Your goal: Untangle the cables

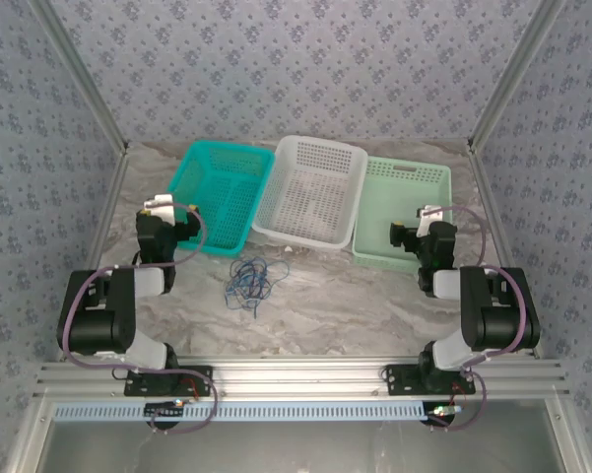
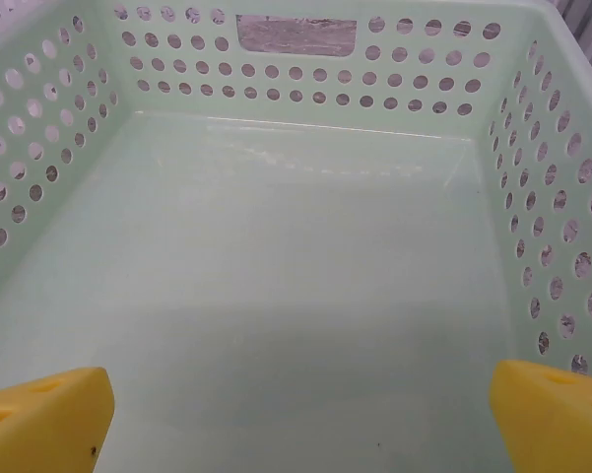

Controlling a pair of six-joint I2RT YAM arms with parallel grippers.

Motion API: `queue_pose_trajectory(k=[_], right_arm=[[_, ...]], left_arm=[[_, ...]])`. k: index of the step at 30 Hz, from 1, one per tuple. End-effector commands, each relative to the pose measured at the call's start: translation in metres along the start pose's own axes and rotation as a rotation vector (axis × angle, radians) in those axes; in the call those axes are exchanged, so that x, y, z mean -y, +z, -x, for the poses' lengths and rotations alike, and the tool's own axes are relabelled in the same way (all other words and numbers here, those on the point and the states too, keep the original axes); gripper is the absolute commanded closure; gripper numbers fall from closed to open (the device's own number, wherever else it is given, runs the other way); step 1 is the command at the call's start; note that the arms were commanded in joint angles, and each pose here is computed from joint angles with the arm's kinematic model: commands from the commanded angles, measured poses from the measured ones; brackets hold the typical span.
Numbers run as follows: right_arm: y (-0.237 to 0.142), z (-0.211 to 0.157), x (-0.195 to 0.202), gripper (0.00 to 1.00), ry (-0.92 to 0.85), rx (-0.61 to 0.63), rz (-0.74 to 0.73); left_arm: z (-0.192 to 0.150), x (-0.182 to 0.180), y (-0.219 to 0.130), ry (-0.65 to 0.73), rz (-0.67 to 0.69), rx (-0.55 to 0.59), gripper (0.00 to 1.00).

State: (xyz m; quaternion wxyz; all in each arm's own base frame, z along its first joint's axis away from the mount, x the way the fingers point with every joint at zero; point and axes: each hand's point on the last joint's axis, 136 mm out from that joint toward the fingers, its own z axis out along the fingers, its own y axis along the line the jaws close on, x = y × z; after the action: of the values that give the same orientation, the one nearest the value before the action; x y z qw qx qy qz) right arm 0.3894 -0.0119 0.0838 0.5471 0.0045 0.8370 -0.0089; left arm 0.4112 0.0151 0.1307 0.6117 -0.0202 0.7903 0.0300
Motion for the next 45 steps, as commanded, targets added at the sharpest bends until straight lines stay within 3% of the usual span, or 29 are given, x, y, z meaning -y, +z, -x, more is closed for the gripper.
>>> queue_pose_trajectory(k=[1,32,38,45], right_arm=[[0.002,0.0,0.001,0.0,-0.014,-0.001,-0.013],[0.002,0.006,0.003,0.0,0.004,-0.012,-0.001],[-0.004,0.029,0.002,0.0,0.076,-0.202,0.022],[-0.022,0.066,-0.019,0.0,0.175,-0.221,0.104]], left_arm=[[-0.044,0.001,-0.003,-0.024,-0.006,-0.14,0.01],[-0.042,0.002,-0.001,-0.026,-0.014,-0.152,0.01],[-0.013,-0.004,-0.008,-0.044,0.016,-0.227,0.01],[0.034,0.007,-0.035,-0.102,-0.003,-0.204,0.01]])
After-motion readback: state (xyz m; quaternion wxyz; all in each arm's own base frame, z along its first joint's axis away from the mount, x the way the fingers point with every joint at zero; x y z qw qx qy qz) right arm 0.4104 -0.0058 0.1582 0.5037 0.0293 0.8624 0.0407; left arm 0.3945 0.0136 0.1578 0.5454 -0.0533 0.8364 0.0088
